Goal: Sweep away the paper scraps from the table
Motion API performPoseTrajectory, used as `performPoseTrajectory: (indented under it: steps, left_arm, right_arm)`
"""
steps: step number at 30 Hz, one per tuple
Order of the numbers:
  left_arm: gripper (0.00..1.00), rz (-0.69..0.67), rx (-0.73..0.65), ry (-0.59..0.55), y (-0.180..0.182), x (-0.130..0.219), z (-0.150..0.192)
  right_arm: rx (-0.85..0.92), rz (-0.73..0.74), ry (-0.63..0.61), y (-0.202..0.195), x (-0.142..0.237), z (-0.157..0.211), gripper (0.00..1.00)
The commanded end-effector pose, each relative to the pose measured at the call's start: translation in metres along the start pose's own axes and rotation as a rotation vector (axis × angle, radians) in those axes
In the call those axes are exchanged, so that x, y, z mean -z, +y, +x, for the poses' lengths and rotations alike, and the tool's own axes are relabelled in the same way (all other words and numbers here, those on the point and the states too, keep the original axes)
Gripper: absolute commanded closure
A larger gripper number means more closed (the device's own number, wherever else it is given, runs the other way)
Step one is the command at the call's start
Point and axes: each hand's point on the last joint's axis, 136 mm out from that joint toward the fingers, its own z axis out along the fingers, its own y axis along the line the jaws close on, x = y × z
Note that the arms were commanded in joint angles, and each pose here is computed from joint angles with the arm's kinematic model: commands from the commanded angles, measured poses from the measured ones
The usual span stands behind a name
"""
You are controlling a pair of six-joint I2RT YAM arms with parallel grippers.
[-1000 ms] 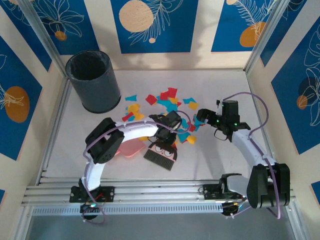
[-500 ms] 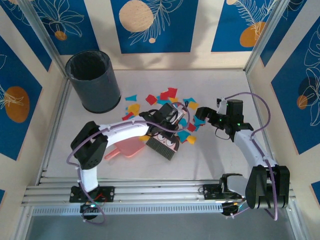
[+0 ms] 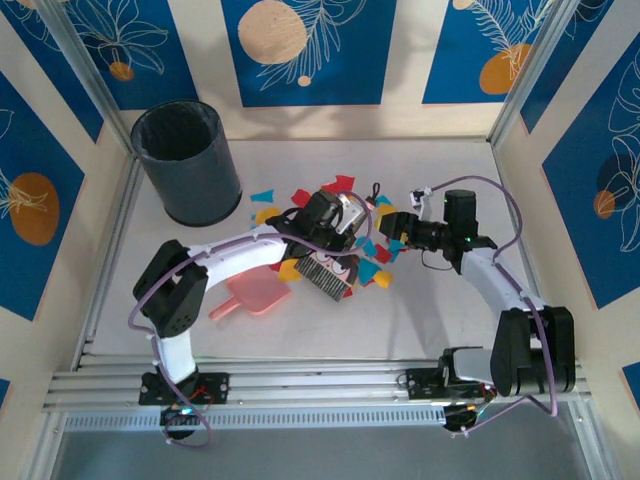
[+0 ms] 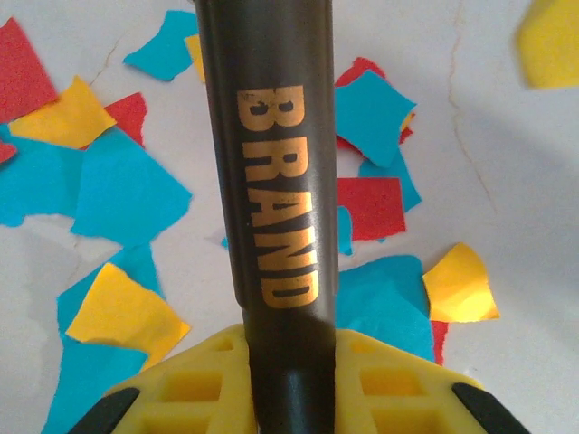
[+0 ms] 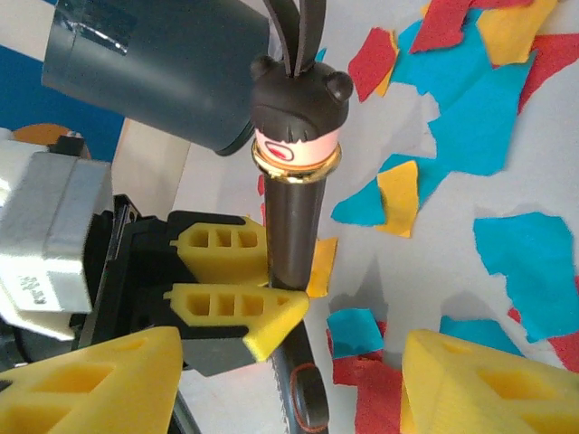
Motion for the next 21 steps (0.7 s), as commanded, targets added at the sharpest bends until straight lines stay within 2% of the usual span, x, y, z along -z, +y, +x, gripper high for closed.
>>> performPoseTrajectory:
  steps: [1, 10, 21]
  left_arm:
    - [0.79, 0.058, -0.039, -0.089, -0.011, 0.016, -0.023]
    - [0.79, 0.117, -0.05, -0.122, -0.021, 0.022, -0.025]
    - [0.79, 0.123, -0.059, -0.122, -0.022, 0.024, -0.023]
  right_arm:
    - [0.025, -0.059, 0.018, 0.018, -0.006, -0.007, 0.36]
    - [0.015, -0.073, 0.062, 0.02, -0.03, -0.009, 0.45]
    - [0.02, -0.092, 0.133, 0.025, -0.055, -0.001, 0.49]
